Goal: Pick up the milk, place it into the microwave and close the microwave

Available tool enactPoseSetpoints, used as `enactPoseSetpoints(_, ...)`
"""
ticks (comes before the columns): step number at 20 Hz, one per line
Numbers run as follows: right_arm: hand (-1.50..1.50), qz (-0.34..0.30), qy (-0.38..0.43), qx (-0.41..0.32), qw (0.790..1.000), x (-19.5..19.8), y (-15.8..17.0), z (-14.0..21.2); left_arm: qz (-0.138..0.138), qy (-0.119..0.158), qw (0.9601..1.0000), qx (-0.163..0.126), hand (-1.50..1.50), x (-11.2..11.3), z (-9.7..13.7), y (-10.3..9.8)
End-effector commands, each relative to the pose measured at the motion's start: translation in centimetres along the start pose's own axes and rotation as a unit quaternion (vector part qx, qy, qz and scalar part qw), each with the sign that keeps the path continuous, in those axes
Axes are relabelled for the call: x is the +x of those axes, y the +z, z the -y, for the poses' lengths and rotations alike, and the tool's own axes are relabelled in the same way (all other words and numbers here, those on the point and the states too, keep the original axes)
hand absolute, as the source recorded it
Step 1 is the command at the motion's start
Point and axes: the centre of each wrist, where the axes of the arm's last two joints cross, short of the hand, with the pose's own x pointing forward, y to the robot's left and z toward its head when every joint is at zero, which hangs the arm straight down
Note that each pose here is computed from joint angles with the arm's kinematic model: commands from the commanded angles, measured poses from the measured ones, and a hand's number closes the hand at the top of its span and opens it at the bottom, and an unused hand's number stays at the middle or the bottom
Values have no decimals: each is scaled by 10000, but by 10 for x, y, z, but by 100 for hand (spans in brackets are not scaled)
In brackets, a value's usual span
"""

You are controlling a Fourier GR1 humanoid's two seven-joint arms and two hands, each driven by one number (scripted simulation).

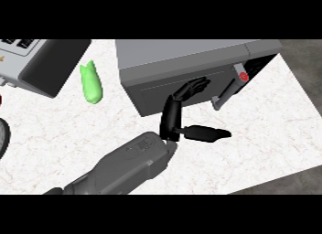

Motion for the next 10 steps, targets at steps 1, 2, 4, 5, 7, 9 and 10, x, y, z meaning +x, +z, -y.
enactPoseSetpoints(1, -150, -66, -355, -25, 9993, -7, -1, 4, -2, -105, 9987, 493, -150, 8, -8, -29)
enactPoseSetpoints(2, -150, -69, -429, -66, 9990, -9, 2, 7, -16, -80, 9985, 539, -150, 9, -8, -31)
enactPoseSetpoints(4, -150, -67, -403, -68, 9991, -6, -1, 14, -51, -62, 9984, 562, -150, 4, -11, -28)
enactPoseSetpoints(5, -150, -74, -399, -28, 9992, -3, -2, 18, -60, -62, 9981, 604, -150, 6, -10, -30)
enactPoseSetpoints(7, -150, -70, -547, 20, 9985, -6, -4, 18, -25, -123, 9985, 530, -150, 5, -10, -29)
enactPoseSetpoints(9, -150, -44, -596, -10, 9982, -6, -6, 21, -13, -71, 9987, 503, -150, 4, -9, -27)
enactPoseSetpoints(10, -150, -84, -577, -41, 9983, -6, -5, 25, -11, -75, 9984, 566, -150, 6, -9, -30)
